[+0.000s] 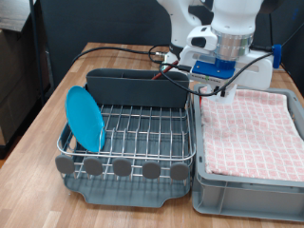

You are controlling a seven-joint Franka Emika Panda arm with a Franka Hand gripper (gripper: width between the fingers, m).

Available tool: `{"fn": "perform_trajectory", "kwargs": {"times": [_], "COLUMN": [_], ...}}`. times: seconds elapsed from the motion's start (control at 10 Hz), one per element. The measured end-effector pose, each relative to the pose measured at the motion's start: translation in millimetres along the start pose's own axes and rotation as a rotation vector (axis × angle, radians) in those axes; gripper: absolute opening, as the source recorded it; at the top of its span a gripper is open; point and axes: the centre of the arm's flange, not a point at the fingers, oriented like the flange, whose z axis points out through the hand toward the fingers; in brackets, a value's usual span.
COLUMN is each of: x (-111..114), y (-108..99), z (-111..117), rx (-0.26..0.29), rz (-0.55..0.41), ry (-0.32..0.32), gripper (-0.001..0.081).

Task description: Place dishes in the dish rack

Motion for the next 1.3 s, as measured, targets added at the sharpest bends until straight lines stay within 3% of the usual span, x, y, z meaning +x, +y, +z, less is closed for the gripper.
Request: {"fn": "perform_trajectory", "kwargs": {"times": [0.2,0.5,0.8,0.9,1.0,1.3], "x": [24,61,91,96,96,93], "y": [-15,-37,-63,-75,-74,-81], "z": [-12,-29,-38,-35,-34,-31], "rx": [0.001,0.014,0.059,0.057,0.056,0.143], "rz": [-0.009,-0.102,-0.314,-0.374,-0.350,-0.464], "ry": [0.016,0.054,0.083,0.077,0.077,0.202], "gripper": [0.0072,0.0072,0.0072,0.0072,0.0072,0.0072]}}
